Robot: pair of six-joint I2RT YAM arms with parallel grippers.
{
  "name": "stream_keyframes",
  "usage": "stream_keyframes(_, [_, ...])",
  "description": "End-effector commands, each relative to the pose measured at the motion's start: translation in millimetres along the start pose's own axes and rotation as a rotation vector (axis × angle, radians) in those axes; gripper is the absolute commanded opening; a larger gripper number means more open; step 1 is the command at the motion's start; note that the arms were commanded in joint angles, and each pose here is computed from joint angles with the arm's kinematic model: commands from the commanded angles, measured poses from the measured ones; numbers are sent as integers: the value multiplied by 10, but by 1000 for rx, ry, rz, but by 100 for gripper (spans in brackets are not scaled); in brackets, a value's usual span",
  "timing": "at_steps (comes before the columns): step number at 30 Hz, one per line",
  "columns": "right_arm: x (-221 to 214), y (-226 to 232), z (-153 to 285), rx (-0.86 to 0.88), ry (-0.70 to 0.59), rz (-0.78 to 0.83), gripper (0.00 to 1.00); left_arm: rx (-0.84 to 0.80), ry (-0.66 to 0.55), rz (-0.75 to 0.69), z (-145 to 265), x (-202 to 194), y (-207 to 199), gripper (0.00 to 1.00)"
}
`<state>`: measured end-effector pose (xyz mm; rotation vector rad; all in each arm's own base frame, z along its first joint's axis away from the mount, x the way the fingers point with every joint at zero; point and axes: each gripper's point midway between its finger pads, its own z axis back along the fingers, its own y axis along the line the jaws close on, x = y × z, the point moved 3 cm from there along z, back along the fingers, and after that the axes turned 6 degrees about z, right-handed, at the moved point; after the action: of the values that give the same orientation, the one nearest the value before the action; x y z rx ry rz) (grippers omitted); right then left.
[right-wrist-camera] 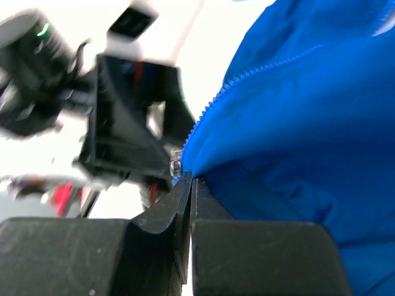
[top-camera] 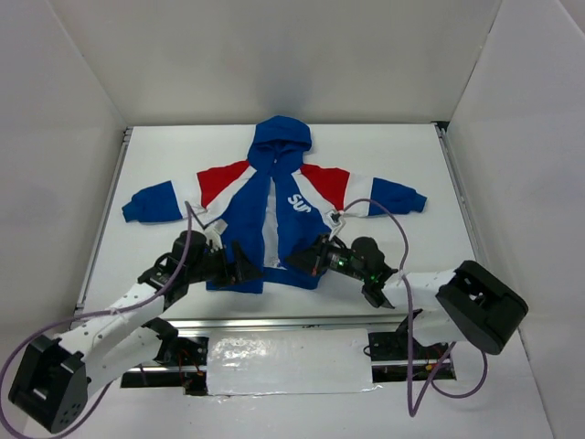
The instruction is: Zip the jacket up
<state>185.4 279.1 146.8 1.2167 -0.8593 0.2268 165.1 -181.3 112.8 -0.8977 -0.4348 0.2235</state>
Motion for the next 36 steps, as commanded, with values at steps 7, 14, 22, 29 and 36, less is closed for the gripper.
stream_keyframes(7, [-43,560,337,497,-29,76,0,33,-32,-69,-291,-5,-280,81])
stream_keyframes(14, [71,532,368,425,-58,116,0,201,-88,-52,-269,13,-47,73])
stream_keyframes(22, [132,94,331,58,-60,150,0,348,-80,-95,-304,-57,43,59])
stream_keyframes(29, [330,48,428,-93,-99,183,0,517,-89,-182,-350,-146,-12,59])
stream_keyframes(36, [251,-36,456,-149,-54,150,0,631,-101,-225,-248,-172,77,59])
